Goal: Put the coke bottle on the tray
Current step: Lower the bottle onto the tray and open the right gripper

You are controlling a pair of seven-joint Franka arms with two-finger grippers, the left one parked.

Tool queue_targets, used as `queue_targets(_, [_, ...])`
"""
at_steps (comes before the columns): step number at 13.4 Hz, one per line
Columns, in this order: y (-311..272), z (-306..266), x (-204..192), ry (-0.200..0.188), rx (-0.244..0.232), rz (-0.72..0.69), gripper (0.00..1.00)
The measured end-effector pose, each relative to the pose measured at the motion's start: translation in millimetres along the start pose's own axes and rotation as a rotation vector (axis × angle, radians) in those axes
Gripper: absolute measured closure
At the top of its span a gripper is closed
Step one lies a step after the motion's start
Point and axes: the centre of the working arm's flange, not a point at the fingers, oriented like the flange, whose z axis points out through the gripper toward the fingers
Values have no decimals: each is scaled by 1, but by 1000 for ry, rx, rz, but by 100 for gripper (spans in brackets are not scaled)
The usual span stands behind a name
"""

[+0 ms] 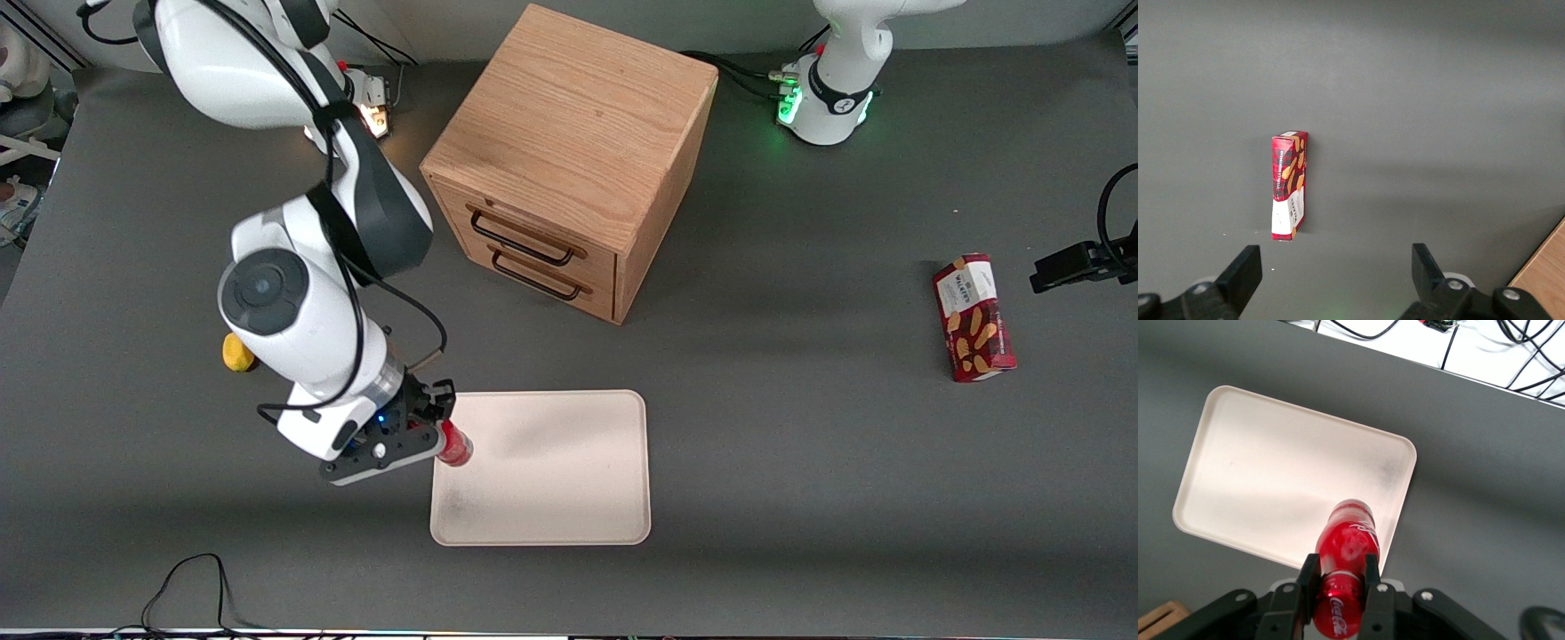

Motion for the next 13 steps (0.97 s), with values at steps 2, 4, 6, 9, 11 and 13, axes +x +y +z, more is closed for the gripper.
queue_targets(2, [6,26,5,9,-3,3,69])
queue_targets(4, [13,50,9,15,-6,-4,69])
queue_targets(6, [18,74,10,13,-9,-8,69])
queue_targets(9, [19,99,9,-3,-12,-12,69])
queue_targets(11, [18,109,7,-16,-13,-19,69])
queue_targets(13, [18,116,6,-25,-14,-41,69])
